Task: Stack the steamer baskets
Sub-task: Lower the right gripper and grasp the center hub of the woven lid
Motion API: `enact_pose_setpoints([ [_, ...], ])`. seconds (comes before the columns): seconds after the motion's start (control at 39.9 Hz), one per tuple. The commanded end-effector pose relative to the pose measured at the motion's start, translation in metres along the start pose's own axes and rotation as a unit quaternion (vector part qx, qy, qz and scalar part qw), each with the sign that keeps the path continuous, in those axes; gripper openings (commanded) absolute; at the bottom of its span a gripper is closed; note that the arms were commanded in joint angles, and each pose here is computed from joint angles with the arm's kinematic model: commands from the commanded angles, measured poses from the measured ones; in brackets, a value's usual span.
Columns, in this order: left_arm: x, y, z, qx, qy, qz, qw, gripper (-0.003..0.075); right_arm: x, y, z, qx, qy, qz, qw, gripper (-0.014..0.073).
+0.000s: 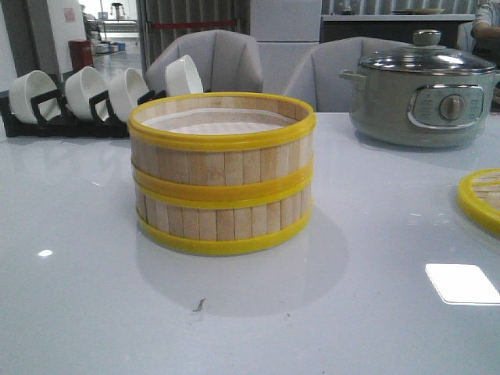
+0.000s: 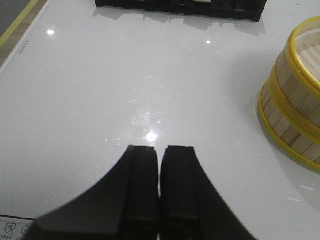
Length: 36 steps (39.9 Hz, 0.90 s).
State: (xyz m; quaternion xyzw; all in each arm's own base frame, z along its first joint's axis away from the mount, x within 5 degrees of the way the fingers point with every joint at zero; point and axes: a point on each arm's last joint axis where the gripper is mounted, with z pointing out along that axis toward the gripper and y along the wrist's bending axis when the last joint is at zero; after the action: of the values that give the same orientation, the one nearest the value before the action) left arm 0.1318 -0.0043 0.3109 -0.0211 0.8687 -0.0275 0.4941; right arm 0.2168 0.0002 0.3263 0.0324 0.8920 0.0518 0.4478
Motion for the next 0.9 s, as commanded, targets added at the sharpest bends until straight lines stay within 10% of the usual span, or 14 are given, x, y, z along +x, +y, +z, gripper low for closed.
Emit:
enact_pose_setpoints([
  [0.0, -0.015, -0.002, -0.006, 0.006, -0.052, -0.001, 0.999, 0.0085, -0.014, 0.002, -0.009, -0.004, -0.038, -0.003, 0.999, 0.0045],
  [0.25, -0.015, -0.002, -0.006, 0.006, -0.052, -0.001, 0.999, 0.0085, -0.009, 0.002, -0.005, -0.005, -0.006, -0.002, 1.000, 0.0325],
  [0.88, -0.015, -0.002, -0.006, 0.006, -0.052, -0.001, 0.999, 0.0085, -0.042, -0.073, 0.101, 0.090, 0.071, 0.048, 0.992, 0.0319],
])
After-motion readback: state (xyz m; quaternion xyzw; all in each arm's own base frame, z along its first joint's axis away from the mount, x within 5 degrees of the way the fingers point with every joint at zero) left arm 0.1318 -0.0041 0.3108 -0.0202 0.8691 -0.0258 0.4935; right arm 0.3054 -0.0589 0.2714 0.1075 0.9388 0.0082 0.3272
